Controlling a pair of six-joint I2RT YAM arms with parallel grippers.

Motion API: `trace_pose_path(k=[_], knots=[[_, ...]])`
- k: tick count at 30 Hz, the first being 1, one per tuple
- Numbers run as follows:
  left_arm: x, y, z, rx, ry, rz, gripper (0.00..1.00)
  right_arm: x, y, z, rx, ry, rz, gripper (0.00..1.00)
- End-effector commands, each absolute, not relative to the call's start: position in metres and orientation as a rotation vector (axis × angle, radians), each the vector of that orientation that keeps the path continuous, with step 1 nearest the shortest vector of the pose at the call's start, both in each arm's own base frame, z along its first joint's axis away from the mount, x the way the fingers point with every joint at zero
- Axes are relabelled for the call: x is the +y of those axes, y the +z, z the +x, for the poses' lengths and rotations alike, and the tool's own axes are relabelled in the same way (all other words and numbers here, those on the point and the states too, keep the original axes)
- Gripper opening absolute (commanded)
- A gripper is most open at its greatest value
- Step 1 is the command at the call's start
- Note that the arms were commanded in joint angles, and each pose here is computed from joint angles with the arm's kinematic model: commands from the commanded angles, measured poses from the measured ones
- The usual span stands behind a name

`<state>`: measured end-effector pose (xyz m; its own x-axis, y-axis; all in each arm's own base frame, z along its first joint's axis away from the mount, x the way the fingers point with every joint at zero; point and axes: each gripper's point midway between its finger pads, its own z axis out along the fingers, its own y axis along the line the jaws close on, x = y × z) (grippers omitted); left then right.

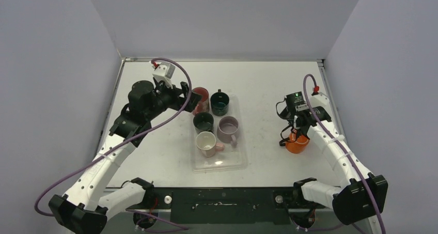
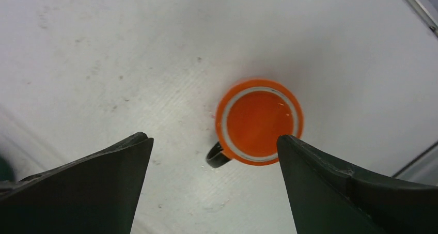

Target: Turn the mug right side up

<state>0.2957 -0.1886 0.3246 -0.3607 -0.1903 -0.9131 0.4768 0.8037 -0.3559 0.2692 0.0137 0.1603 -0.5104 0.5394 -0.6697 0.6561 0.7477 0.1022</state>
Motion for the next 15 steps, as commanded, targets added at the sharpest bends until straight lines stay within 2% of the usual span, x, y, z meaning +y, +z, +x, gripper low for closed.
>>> trace_pose_path(k=[1, 8, 15], knots=[[-0.236, 0.345, 0.28, 1.767, -0.945, 0.374, 0.98, -0.024, 0.15, 0.235, 2.209, -0.37, 1.035, 0.97], [-0.321, 0.315, 0.256, 1.793, -0.981, 0.64, 0.98, -0.05, 0.125, 0.228, 2.246, -0.385, 1.089, 0.97], [-0.404, 0.287, 0.246, 1.774, -0.985, 0.849, 0.99, -0.031, 0.099, 0.255, 2.302, 0.021, 1.008, 0.93]])
